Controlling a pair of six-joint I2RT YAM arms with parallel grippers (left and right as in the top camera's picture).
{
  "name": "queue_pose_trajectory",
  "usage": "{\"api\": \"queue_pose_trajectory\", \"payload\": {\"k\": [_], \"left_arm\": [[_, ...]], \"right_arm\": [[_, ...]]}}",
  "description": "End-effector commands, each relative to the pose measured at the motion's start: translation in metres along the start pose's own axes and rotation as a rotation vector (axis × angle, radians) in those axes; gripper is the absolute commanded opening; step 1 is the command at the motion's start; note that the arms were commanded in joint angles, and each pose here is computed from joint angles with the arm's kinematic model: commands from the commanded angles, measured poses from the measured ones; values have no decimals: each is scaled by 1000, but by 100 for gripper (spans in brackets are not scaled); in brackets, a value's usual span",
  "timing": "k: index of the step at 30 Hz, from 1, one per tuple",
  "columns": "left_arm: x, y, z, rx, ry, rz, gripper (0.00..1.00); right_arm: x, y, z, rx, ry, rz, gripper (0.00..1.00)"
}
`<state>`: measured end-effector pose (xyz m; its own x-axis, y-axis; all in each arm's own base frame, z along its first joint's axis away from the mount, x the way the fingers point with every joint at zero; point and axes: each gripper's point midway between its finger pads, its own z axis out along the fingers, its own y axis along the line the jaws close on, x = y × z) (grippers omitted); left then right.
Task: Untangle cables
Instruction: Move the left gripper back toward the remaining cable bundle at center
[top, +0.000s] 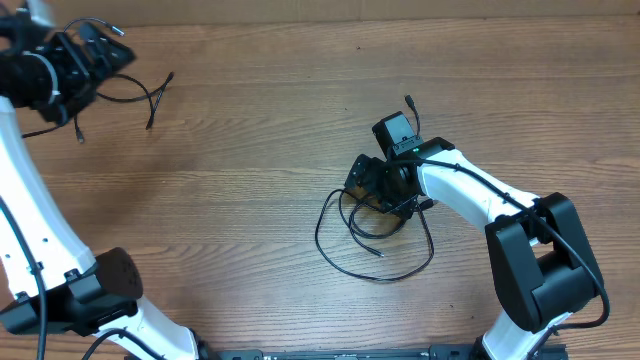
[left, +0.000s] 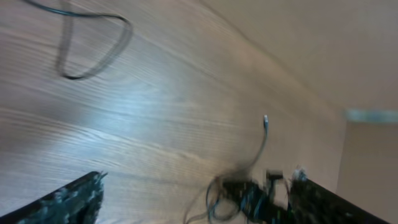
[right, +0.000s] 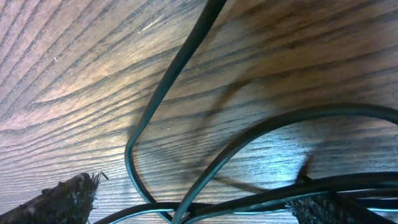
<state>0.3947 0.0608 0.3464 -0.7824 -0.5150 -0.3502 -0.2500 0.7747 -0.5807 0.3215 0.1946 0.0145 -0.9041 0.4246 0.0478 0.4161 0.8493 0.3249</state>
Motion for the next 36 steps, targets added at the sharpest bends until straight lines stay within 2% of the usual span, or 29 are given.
{"api": "queue_pose_trajectory", "payload": {"k": [1, 3, 5, 7, 13, 19, 21, 23, 26, 31, 33, 36], "left_arm": [[22, -33, 13, 76, 80, 157, 91], [32, -37, 19, 51, 112, 186, 92], [40, -37, 23, 13, 137, 199, 100], [46, -41, 27, -20, 147, 230, 99], [57, -51, 9, -61, 108, 264, 100], [109, -38, -19, -134, 121, 295, 99], [129, -36, -21, -98, 115, 297, 99], [147, -46, -18, 17, 101, 313, 100], [176, -58, -3, 197, 92, 358, 99], [217, -44, 48, 269, 120, 395, 100], [238, -39, 77, 266, 159, 423, 100], [258, -23, 115, 148, 179, 424, 100]], "right_arm": [[2, -3, 8, 1, 6, 4, 100], [4, 0, 8, -16, 18, -46, 100], [8, 9, 4, -54, 43, -135, 100], [5, 13, -14, -36, 25, -183, 100], [-15, 24, -91, -17, -178, -206, 100], [-6, 25, -175, -98, -358, -225, 100], [-3, 18, -200, -106, -424, -224, 100], [-2, 13, -221, -112, -490, -219, 100], [-3, 8, -243, -123, -569, -211, 100], [2, 4, -261, -154, -611, -185, 100], [4, 2, -263, -154, -610, -184, 100], [7, -2, -263, -147, -604, -183, 100]]}}
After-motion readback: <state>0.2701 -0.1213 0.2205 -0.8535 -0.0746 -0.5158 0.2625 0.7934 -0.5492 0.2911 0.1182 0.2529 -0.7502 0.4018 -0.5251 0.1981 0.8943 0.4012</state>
